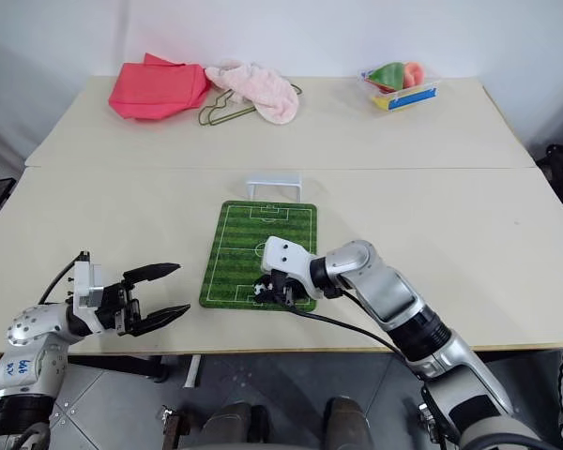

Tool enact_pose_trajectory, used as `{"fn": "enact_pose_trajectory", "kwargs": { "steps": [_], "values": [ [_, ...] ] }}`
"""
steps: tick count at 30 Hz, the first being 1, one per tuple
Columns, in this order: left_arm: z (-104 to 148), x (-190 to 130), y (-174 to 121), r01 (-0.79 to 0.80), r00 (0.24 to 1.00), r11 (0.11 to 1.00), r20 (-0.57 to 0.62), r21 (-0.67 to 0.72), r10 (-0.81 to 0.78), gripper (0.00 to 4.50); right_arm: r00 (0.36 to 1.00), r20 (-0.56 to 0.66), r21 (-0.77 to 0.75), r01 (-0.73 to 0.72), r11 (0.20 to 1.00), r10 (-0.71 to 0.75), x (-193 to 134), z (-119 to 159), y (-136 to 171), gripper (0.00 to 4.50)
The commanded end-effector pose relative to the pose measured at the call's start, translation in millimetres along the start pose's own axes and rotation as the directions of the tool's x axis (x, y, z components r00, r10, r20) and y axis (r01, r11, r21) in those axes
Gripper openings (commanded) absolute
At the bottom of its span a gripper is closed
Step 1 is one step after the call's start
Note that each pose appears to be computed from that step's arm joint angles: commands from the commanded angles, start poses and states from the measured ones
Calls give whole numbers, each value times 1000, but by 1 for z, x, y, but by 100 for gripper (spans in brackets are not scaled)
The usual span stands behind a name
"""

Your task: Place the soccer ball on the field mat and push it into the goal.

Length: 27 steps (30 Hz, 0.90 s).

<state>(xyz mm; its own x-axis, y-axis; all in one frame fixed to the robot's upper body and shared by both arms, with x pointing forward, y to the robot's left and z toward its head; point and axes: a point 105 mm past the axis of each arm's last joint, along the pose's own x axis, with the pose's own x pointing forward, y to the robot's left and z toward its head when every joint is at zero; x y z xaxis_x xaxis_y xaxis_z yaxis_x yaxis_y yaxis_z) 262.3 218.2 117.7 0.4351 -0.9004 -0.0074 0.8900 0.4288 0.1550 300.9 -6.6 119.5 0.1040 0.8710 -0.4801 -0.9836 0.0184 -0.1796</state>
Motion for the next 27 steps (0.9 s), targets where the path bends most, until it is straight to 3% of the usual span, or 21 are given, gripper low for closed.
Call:
{"fn": "enact_pose_trajectory", "kwargs": {
  "steps": [1, 10, 16, 27],
  "values": [
    [6, -7, -2, -11, 1000, 999, -3, 47, 11, 450, 1000, 25, -45, -8, 999, 9, 4, 9, -5, 85],
    [5, -6, -7, -29, 1000, 998, -7, 51, 30, 450, 999, 16, -40, -40, 998, 41, 10, 2, -4, 85],
    [5, -3, -5, -37, 999, 998, -4, 54, 38, 450, 1000, 17, -39, -19, 999, 20, 9, 0, -8, 276],
    [8, 5, 1, -33, 999, 998, 12, 60, 32, 450, 998, 61, -80, -19, 997, 24, -2, 21, -8, 276]
  ]
}}
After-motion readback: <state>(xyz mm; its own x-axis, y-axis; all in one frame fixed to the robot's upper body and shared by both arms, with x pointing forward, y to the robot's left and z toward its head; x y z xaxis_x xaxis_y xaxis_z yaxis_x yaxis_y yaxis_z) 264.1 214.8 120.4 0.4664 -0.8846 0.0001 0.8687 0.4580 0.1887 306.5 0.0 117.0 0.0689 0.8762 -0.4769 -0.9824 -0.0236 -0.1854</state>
